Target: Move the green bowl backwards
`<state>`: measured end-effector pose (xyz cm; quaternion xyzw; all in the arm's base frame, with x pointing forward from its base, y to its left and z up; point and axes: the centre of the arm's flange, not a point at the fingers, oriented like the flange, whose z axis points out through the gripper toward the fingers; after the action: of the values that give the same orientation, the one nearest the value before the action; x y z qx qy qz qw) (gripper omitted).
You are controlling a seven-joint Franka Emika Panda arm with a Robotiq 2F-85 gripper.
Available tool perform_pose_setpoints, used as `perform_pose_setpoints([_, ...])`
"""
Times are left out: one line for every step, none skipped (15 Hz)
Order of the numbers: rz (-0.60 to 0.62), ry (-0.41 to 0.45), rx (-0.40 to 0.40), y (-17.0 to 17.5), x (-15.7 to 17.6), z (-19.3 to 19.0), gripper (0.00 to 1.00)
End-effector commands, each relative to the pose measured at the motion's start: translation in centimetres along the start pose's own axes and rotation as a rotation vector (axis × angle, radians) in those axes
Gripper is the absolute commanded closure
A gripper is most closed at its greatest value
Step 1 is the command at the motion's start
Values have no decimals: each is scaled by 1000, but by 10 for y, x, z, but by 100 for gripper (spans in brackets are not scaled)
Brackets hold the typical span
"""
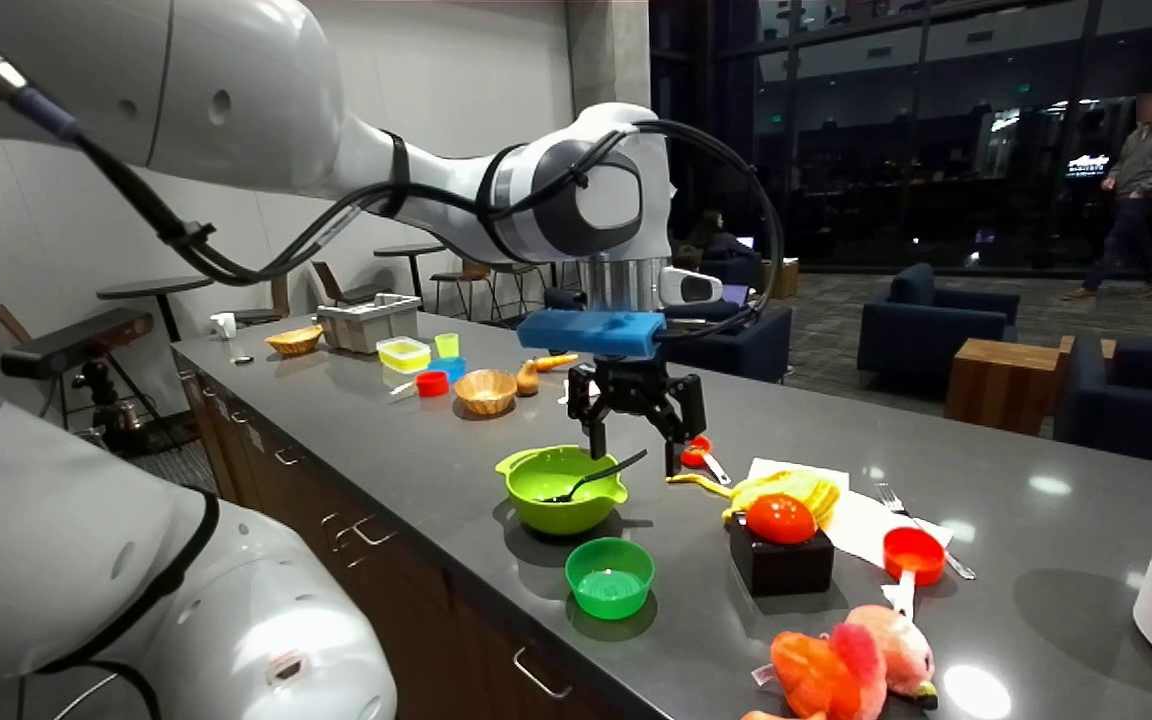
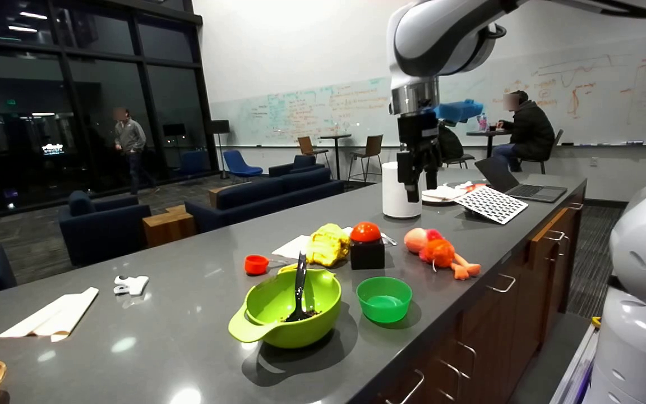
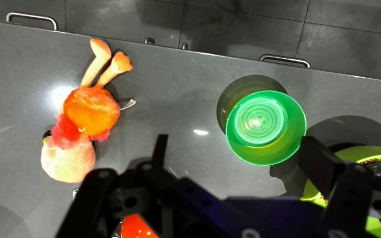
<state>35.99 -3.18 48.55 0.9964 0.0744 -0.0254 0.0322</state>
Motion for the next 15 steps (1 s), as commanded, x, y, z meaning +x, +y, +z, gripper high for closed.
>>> perform_pose_setpoints([0, 0, 0, 0, 0, 0, 0])
perform_pose_setpoints([0, 0, 0, 0, 0, 0, 0])
perform_pose_setpoints([0, 0, 0, 0, 0, 0, 0])
perform_pose_setpoints([0, 0, 0, 0, 0, 0, 0])
perform_pose_setpoints([13, 10, 1, -7, 2, 3, 0])
perform_pose_setpoints([20, 21, 6, -13, 4, 6, 0])
perform_pose_setpoints([33, 33, 11, -23, 7, 9, 0])
perform_pose_setpoints([52, 41, 20, -34, 10, 11, 0])
perform_pose_setpoints([79, 46, 37, -46, 13, 14, 0])
perform_pose_setpoints([92, 65, 47, -58, 16, 17, 0])
perform_pose_setpoints([111, 82, 64, -72, 20, 19, 0])
perform_pose_setpoints([131, 94, 77, -85, 23, 22, 0])
perform_pose_setpoints([156, 102, 83, -97, 27, 25, 0])
perform_pose_setpoints([185, 114, 85, -109, 30, 29, 0])
perform_pose_setpoints([233, 126, 79, -119, 33, 32, 0])
